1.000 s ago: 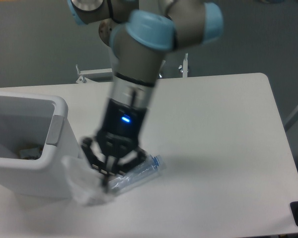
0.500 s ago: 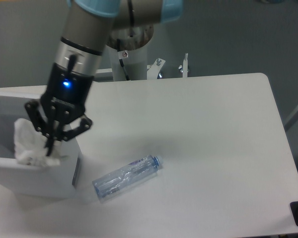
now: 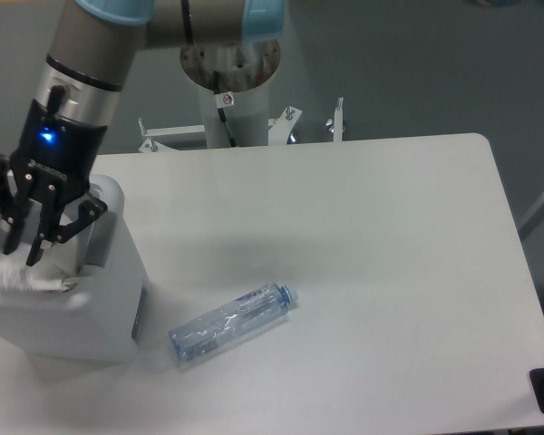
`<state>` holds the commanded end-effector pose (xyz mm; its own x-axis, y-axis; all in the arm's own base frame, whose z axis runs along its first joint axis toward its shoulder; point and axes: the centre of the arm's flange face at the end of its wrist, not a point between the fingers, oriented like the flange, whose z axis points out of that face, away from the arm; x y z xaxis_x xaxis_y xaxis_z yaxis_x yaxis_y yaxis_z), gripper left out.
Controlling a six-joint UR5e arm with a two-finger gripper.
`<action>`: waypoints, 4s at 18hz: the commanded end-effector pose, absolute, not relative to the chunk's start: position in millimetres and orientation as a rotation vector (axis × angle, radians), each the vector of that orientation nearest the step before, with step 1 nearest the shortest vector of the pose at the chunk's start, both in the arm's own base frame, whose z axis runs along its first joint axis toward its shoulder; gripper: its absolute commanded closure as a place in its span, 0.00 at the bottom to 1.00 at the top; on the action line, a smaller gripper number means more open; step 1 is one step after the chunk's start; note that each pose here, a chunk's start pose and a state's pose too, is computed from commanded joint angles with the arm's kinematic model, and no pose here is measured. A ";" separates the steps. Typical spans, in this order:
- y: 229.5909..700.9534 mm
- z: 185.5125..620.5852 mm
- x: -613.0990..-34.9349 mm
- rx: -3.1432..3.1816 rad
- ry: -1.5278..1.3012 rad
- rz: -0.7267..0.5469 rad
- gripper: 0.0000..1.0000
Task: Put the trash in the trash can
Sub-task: 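Move the gripper back over the clear water bottle and lower, then close the gripper around the water bottle's cap end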
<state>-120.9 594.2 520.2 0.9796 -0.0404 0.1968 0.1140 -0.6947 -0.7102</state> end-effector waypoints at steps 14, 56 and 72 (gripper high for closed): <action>569.8 476.6 -294.4 -2.406 -0.239 0.036 0.00; 637.9 255.5 -264.7 -2.770 0.584 0.013 0.00; 648.4 195.2 -247.7 -2.899 0.661 -0.109 0.00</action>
